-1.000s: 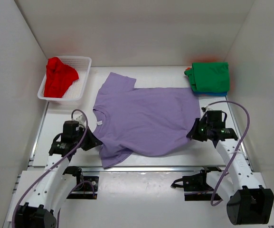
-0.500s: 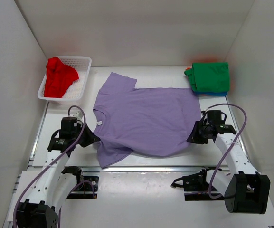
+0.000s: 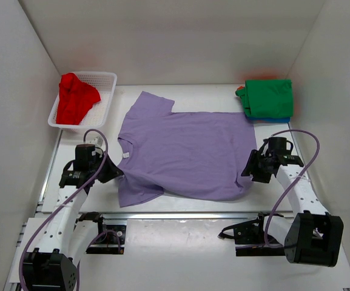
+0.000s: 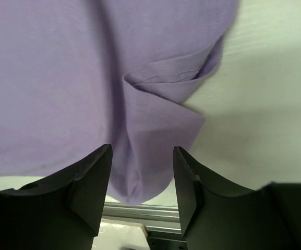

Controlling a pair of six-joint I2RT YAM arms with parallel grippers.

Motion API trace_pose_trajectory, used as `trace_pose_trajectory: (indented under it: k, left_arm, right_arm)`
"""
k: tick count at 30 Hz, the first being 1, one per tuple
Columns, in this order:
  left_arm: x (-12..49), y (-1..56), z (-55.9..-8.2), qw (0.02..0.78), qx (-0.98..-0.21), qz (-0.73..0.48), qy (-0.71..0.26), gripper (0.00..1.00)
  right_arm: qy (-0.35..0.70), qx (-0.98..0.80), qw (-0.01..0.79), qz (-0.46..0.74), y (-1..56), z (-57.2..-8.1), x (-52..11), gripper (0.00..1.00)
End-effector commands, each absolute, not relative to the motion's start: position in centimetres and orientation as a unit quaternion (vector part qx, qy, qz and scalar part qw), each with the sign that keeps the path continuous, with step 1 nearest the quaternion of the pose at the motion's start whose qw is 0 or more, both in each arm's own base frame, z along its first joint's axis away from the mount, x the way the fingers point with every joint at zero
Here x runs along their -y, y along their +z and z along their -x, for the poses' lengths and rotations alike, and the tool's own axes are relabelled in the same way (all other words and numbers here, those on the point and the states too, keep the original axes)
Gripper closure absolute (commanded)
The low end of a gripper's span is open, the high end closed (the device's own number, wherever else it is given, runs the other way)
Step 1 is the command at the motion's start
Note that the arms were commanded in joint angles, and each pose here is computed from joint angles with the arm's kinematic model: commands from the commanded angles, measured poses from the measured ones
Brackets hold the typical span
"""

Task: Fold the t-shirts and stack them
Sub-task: Flatten out the tshirt

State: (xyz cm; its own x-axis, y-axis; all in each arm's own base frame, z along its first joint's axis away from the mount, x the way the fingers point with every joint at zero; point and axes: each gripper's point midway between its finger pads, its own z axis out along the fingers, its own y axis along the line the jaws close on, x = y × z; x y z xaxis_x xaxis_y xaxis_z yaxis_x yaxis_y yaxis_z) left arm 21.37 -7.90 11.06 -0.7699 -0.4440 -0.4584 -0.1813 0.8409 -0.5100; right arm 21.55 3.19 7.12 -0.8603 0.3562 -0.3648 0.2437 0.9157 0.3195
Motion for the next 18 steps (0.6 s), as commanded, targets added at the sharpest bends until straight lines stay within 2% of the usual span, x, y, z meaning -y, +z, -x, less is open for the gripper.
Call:
trace_pose_trajectory:
  k: [1,4,10,18]
  left_arm:
    - [7.2,12.1,-22.1,0.315,-0.91,0.165,-0.212,1.0]
    - [6.8,12.3,-22.1,0.32,-0.911,0.165,-0.202,1.0]
    - [6.1,12.4,-22.0,0.325,-0.913,0.161,-0.187,1.0]
    - [7.1,11.9,-21.8,0.318,-0.909,0.164,-0.213,1.0]
  right_arm:
    - [0.092,-0.956,0.216,-0.173,6.8,-22.5,-1.8,0.53]
    - [0.105,-0.957,0.202,-0.181,5.9,-22.4,-2.4,0.54]
    - [0.044,-0.963,0.184,-0.192,5.2,-21.9,-1.1,0.58]
    - [0.002,-0.968,0.147,-0.205,4.1,-20.9,0.6,0.57]
